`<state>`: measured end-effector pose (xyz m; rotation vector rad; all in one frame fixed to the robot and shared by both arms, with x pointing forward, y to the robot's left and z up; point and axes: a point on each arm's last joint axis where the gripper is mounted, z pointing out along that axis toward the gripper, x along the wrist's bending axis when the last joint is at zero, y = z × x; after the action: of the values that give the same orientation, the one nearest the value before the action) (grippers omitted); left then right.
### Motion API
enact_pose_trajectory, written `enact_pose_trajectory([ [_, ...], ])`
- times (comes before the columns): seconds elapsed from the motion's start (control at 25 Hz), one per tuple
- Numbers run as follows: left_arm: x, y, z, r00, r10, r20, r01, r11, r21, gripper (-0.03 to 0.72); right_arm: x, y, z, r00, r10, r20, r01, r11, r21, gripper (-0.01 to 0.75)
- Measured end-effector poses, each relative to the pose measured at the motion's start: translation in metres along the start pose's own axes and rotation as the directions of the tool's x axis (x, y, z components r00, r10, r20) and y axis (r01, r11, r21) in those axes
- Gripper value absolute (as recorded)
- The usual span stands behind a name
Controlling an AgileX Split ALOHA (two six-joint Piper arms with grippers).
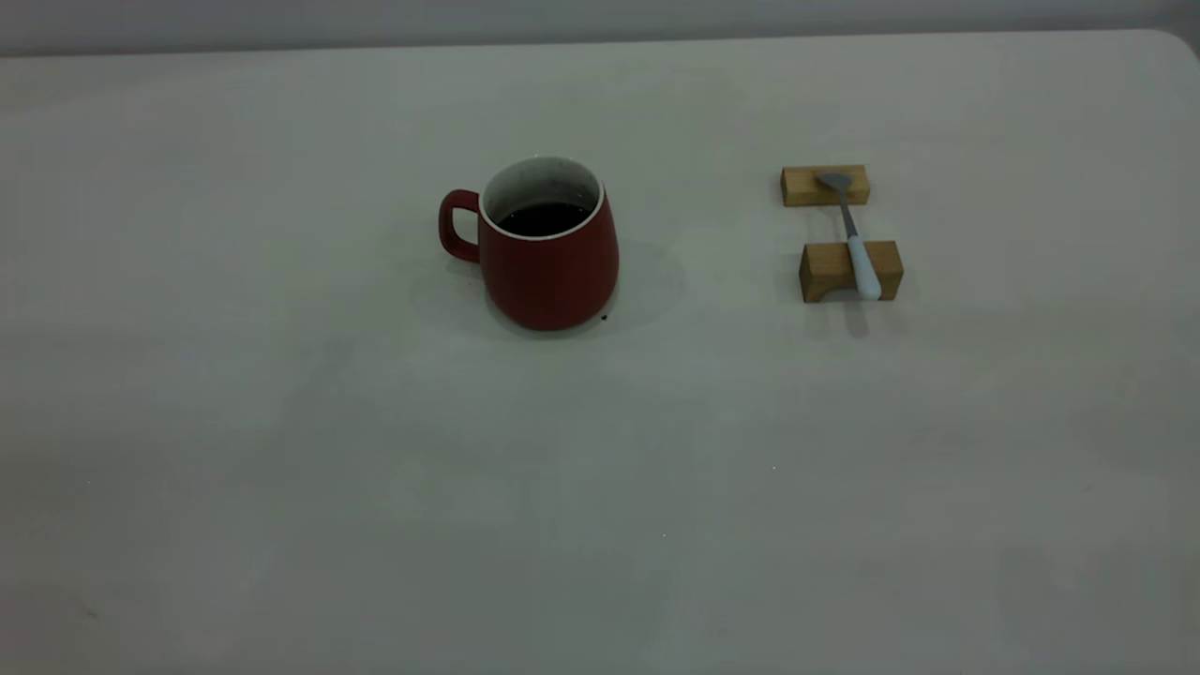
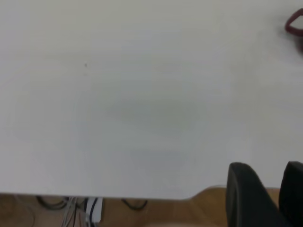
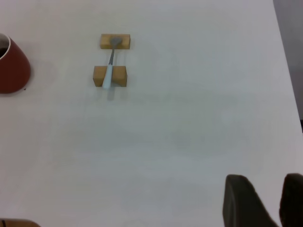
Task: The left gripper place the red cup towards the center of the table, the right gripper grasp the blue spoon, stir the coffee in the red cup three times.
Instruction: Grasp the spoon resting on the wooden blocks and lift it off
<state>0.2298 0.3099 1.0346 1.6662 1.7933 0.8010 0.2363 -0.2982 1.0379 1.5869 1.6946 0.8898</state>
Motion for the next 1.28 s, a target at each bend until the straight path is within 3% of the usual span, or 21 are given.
enact_pose_trajectory([
  [0.2, -0.001, -0.006, -0.004, 0.999, 0.034, 0.026, -0.033, 0.998, -0.051, 0.241, 0.000, 0.000, 0.000, 1.000, 0.000, 0.000, 0.000, 1.000, 0.000, 0.238],
  [1.08, -0.003, -0.006, -0.005, 0.998, 0.047, 0.043, -0.045, 0.998, -0.052, 0.241, 0.002, 0.000, 0.000, 1.000, 0.016, -0.020, -0.017, 1.000, -0.003, 0.238],
  [1.28, -0.003, -0.006, -0.005, 0.998, 0.047, 0.043, -0.045, 0.998, -0.052, 0.241, -0.002, 0.023, -0.001, 1.000, 0.019, 0.014, -0.019, 1.000, 0.014, 0.273],
])
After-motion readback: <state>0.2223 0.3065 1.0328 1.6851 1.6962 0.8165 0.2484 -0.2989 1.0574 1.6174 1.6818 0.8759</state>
